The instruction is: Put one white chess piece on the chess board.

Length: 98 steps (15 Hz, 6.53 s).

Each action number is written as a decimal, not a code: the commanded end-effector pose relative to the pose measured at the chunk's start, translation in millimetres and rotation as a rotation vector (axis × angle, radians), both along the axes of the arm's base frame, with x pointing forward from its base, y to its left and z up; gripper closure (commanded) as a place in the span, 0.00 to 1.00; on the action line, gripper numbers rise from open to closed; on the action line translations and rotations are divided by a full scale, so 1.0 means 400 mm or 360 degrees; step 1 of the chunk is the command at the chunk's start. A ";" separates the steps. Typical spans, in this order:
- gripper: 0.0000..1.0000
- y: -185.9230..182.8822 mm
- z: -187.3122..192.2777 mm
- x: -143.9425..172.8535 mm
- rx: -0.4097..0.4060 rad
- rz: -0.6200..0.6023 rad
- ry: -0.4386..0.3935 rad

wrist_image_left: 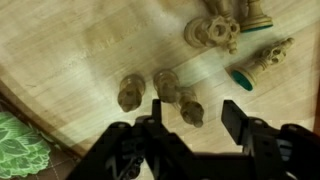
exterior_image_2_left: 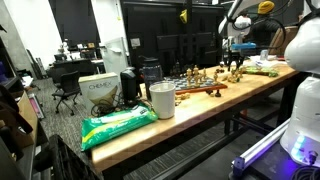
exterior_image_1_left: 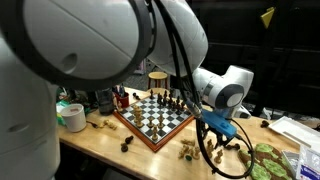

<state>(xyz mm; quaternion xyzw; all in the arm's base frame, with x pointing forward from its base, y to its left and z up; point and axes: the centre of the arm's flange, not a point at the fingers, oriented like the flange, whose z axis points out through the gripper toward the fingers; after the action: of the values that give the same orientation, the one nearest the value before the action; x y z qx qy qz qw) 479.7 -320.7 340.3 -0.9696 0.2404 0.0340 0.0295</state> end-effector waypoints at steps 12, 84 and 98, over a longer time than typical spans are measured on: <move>0.94 0.035 0.030 0.012 -0.0007 0.0094 -0.0037; 0.94 0.588 0.128 -0.052 -0.0004 0.1177 -0.0138; 0.94 0.575 0.128 -0.054 0.0005 0.1155 -0.0122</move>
<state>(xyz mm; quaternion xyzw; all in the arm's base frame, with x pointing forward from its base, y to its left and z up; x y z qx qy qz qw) 467.3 -89.0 386.3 -0.9933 -0.1115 0.0146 0.0264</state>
